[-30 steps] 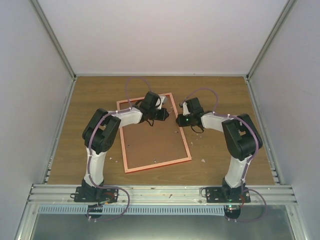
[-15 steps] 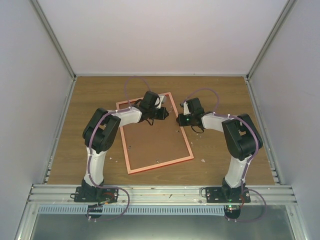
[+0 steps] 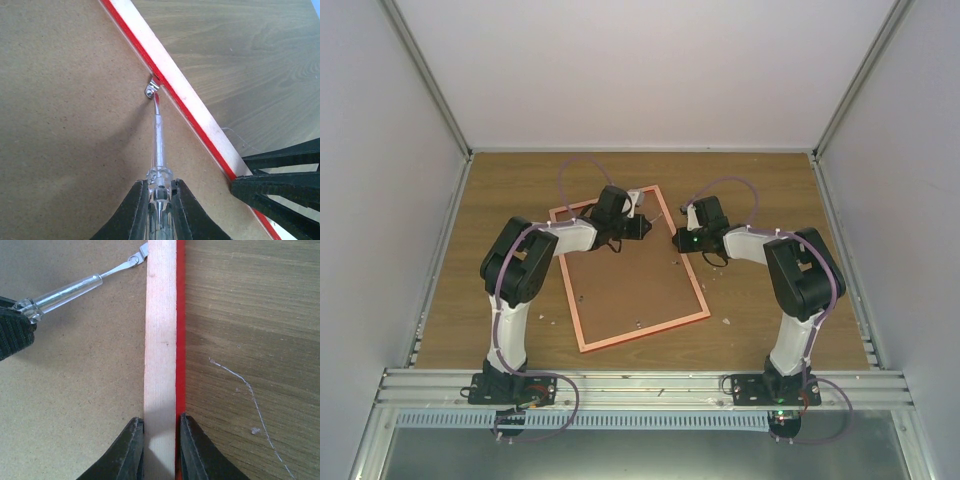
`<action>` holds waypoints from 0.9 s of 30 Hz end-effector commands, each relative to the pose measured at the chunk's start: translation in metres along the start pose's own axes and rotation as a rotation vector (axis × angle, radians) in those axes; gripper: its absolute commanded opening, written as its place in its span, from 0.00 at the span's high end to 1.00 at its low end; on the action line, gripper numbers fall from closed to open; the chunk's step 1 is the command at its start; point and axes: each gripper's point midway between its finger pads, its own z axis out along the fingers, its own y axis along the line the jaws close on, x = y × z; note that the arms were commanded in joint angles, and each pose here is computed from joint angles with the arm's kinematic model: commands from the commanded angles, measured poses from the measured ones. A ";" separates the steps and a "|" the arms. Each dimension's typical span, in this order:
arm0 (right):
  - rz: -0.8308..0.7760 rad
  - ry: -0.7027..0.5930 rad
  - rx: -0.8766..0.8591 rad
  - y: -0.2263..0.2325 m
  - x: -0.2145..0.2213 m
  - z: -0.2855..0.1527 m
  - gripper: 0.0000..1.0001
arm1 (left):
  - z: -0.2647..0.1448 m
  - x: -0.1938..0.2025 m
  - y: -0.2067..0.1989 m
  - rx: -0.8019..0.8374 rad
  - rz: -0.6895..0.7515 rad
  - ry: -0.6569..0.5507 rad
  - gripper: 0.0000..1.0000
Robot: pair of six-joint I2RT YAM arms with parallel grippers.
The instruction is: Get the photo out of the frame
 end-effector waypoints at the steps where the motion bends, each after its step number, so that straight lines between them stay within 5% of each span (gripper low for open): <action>1: 0.007 0.076 -0.027 0.002 0.025 0.004 0.89 | -0.014 -0.026 -0.012 0.030 0.027 -0.096 1.00; 27: 0.011 0.082 -0.032 0.002 0.027 0.003 0.90 | 0.007 -0.019 -0.011 0.044 0.028 -0.043 1.00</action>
